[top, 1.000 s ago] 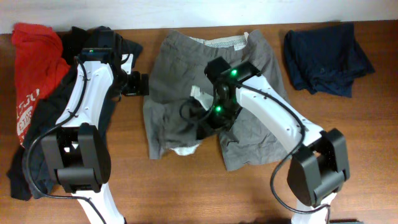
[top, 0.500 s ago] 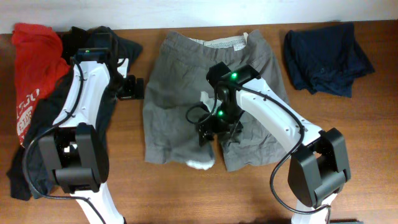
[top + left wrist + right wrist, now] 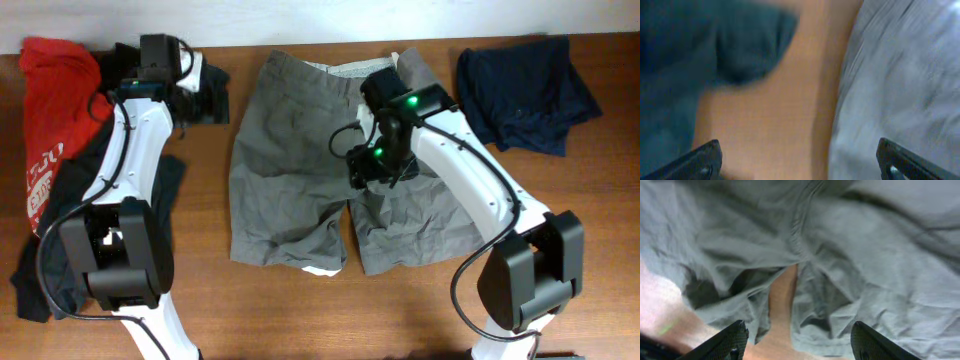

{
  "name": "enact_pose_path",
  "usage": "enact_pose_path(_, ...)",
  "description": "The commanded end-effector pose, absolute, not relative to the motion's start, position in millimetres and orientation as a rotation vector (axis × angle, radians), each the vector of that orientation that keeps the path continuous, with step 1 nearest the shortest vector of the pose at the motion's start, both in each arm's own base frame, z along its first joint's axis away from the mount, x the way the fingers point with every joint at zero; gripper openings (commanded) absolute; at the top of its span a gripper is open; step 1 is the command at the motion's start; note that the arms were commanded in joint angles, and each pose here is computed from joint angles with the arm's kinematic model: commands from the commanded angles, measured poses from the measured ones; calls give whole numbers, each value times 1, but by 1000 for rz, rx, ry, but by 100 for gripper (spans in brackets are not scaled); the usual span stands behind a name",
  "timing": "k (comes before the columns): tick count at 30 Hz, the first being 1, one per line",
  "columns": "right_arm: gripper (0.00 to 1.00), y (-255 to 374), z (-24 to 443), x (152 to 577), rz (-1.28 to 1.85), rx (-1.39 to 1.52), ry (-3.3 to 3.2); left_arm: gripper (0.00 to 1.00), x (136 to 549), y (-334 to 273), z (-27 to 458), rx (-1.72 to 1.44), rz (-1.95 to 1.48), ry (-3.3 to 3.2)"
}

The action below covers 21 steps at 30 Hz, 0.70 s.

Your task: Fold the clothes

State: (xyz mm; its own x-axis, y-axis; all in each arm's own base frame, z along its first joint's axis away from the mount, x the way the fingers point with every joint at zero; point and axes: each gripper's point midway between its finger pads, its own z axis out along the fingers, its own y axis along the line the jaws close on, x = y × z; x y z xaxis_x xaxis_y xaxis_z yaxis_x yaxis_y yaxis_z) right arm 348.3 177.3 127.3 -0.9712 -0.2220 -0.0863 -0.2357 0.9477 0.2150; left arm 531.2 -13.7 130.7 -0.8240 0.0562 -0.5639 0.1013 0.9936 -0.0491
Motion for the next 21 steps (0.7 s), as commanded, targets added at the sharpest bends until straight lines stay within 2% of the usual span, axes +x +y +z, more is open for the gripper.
enact_pose_path(1, 71, 164, 140, 361, 311, -322, 2988, 98, 557, -46, 128, 272, -206, 2425)
enact_pose_path(8, 71, 146, 140, 366, 299, -289, 2993, 93, 596, -79, 76, 346, -376, 2420)
enact_pose_path(16, 71, 144, 140, 367, 298, -290, 2992, 93, 636, -101, 50, 382, -419, 2446)
enact_pose_path(18, 71, 144, 140, 367, 298, -289, 2992, 89, 636, -108, 43, 391, -457, 2456)
enact_pose_path(20, 71, 143, 140, 367, 297, -289, 2992, 70, 632, -113, 34, 400, -482, 2476)
enact_pose_path(21, 71, 143, 140, 367, 297, -290, 2992, 33, 628, -115, 29, 404, -491, 2493)
